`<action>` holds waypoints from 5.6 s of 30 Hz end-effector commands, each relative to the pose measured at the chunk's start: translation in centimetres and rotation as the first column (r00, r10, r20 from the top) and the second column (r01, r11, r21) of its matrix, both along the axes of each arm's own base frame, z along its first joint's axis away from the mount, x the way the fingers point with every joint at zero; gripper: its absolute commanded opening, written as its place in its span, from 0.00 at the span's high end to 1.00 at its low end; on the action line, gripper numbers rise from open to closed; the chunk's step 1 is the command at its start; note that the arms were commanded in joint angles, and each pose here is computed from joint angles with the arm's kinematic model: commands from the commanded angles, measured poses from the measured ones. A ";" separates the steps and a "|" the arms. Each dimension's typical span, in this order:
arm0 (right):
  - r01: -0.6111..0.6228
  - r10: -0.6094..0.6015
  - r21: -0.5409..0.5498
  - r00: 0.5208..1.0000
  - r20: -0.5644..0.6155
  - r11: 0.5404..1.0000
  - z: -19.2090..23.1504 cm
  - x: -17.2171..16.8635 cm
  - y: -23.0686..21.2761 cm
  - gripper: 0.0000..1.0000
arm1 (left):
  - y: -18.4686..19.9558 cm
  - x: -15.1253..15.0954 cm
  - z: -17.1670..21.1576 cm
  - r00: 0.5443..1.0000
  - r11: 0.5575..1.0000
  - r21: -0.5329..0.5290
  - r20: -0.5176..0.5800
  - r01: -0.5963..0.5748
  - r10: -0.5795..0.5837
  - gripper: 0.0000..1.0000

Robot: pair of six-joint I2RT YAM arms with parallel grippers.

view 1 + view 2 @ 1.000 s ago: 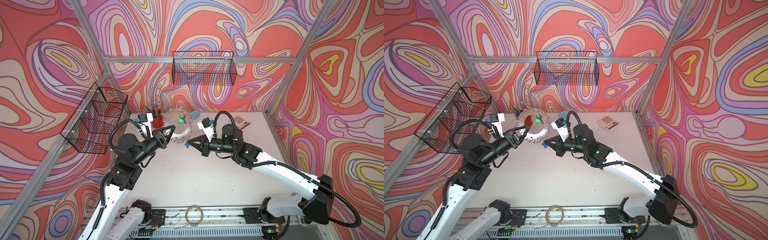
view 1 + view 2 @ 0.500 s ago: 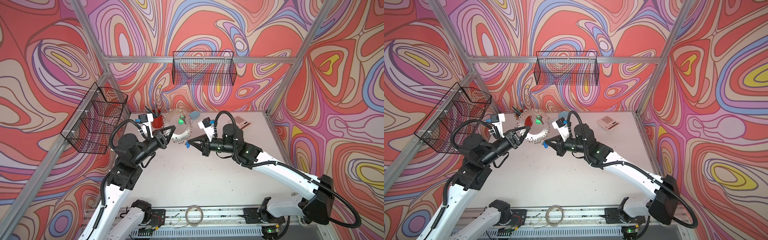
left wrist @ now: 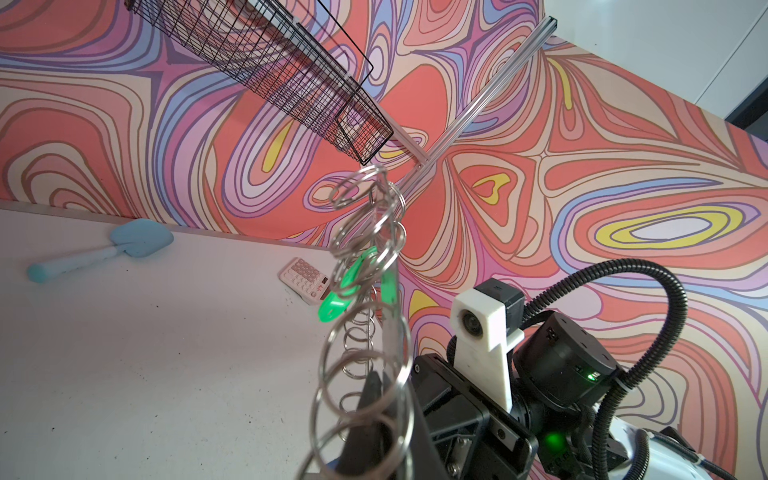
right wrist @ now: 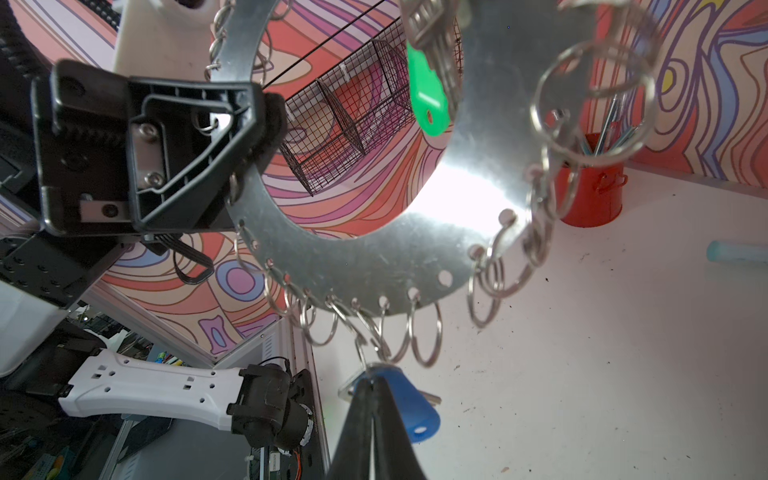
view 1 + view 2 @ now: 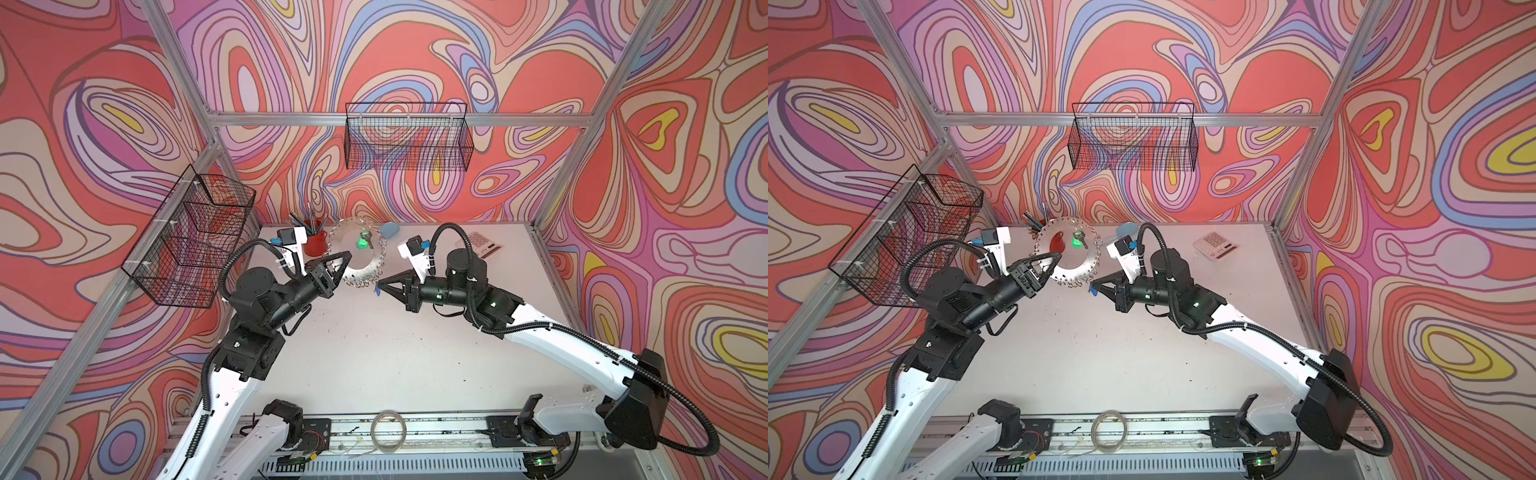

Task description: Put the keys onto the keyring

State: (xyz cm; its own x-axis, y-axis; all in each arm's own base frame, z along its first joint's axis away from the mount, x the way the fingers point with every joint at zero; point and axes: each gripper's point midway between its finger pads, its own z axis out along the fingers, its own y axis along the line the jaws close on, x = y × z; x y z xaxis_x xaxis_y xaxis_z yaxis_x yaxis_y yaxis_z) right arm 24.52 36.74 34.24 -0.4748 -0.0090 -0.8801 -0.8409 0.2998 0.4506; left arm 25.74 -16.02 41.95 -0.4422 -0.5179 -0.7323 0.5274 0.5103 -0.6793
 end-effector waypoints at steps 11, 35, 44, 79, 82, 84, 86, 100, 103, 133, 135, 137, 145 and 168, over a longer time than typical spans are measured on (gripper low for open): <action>-0.049 0.052 0.050 0.997 -0.050 0.998 -0.9 -0.4 0.5 1.00 | 0.2 -0.8 2.5 0.996 0.998 -0.065 0.086 0.008 -0.003 1.00; 0.002 -0.002 0.000 1.000 -0.025 1.000 -0.6 -0.4 -1.1 1.00 | 0.2 -0.7 1.8 0.998 0.998 -0.068 0.062 0.002 0.002 1.00; 0.094 -0.092 -0.113 0.995 0.029 0.989 0.3 -0.8 -4.0 1.00 | -1.1 -1.7 0.9 0.993 0.995 0.022 0.064 0.100 -0.102 1.00; 0.101 -0.082 -0.223 0.992 0.091 0.970 -0.8 -2.2 -2.9 1.00 | -2.1 -1.4 1.0 0.985 0.987 0.011 0.049 0.162 -0.163 1.00; 0.110 -0.089 -0.228 0.991 0.098 0.967 -0.9 -2.1 -2.8 1.00 | -2.0 -1.4 1.0 0.986 0.987 0.009 0.048 0.162 -0.162 1.00; 0.128 -0.106 -0.231 0.989 0.104 0.965 -0.9 -1.8 -2.9 1.00 | -2.1 -1.5 1.0 0.985 0.986 0.008 0.049 0.164 -0.164 1.00; 0.142 -0.120 -0.232 0.987 0.109 0.962 -0.9 -1.5 -3.0 1.00 | -2.0 -1.6 1.1 0.985 0.986 0.006 0.051 0.164 -0.164 1.00; 0.049 -0.036 -0.233 0.997 0.063 0.971 -1.6 -2.8 -1.6 1.00 | -1.8 -1.4 0.8 0.988 0.990 0.011 0.049 0.144 -0.144 1.00; 0.048 -0.035 -0.233 0.997 0.061 0.971 -1.6 -2.7 -1.5 1.00 | -1.8 -1.4 0.8 0.988 0.990 0.011 0.048 0.144 -0.144 1.00; 0.030 -0.017 -0.157 0.996 0.083 0.987 0.5 -3.0 -1.0 1.00 | -1.7 -1.3 0.7 0.990 0.991 0.009 0.045 0.133 -0.133 1.00; 0.036 -0.023 -0.152 0.996 0.085 0.988 0.6 -2.9 -1.0 1.00 | -1.7 -1.3 0.7 0.990 0.991 0.008 0.045 0.134 -0.135 1.00; 0.052 -0.040 -0.149 0.995 0.087 0.987 0.7 -2.6 -1.1 1.00 | -1.7 -1.3 0.7 0.989 0.990 0.008 0.047 0.138 -0.138 1.00; 0.077 -0.064 -0.152 0.994 0.088 0.985 0.9 -2.1 -1.2 1.00 | -1.7 -1.4 0.8 0.989 0.991 0.008 0.051 0.137 -0.137 1.00; 0.104 -0.090 -0.136 0.990 0.108 0.985 1.5 -1.6 -1.2 1.00 | -1.8 -1.6 0.7 0.988 0.989 -0.001 0.053 0.146 -0.146 1.00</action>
State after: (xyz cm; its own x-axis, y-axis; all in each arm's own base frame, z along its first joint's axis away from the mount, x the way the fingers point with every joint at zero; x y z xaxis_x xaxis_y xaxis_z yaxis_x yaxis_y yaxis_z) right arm 22.65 35.36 33.91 -0.4190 -0.1292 -0.8987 -0.8374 0.4375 0.3275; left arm 25.03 -17.97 40.56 -0.5271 -0.4355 -0.7297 0.5764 0.4478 -0.6836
